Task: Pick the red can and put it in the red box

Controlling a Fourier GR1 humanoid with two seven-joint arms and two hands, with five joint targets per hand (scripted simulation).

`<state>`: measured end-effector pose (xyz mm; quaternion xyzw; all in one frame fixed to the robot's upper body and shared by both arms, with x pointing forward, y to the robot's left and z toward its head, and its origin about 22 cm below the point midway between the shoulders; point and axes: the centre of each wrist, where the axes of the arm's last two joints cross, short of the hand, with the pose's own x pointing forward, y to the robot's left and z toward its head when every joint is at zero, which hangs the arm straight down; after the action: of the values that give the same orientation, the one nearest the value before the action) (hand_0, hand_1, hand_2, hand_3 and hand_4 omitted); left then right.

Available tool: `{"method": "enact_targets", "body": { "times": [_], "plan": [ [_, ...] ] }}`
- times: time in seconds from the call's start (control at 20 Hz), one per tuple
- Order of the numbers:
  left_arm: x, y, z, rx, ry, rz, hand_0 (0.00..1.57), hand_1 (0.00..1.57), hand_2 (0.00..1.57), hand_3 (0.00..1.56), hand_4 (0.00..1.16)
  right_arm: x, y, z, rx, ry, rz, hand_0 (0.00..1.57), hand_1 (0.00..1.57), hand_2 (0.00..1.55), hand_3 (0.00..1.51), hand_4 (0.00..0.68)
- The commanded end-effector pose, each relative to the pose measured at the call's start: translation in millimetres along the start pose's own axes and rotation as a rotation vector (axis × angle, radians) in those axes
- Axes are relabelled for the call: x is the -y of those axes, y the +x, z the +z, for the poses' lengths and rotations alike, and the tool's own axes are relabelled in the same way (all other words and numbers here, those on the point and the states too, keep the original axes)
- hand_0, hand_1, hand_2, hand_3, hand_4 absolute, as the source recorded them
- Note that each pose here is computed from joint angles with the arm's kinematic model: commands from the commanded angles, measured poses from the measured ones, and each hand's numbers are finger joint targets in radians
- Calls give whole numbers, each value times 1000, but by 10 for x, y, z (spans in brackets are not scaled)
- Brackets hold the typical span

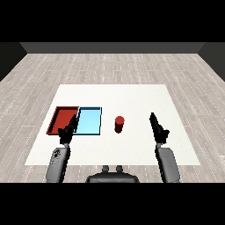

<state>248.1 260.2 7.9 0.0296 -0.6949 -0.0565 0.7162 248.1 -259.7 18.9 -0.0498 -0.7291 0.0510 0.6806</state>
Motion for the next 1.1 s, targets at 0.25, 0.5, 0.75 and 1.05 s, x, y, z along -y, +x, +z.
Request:
{"method": "enact_targets", "body": {
  "times": [0.25,0.5,0.75,1.05],
  "plan": [
    [132,-23,-40,28,43,67,0,0,0,0,0,419,-344,201,-69,22,-82,0,0,0,0,0],
    [220,180,98,468,47,102,0,0,0,0,0,270,-103,57,307,42,-168,0,0,0,0,0],
    [34,49,70,483,38,113,0,0,0,0,0,505,-286,143,296,62,-149,0,0,0,0,0],
    [161,91,-161,511,46,91,0,0,0,0,0,354,-171,39,301,54,-156,0,0,0,0,0]
  ]
}}
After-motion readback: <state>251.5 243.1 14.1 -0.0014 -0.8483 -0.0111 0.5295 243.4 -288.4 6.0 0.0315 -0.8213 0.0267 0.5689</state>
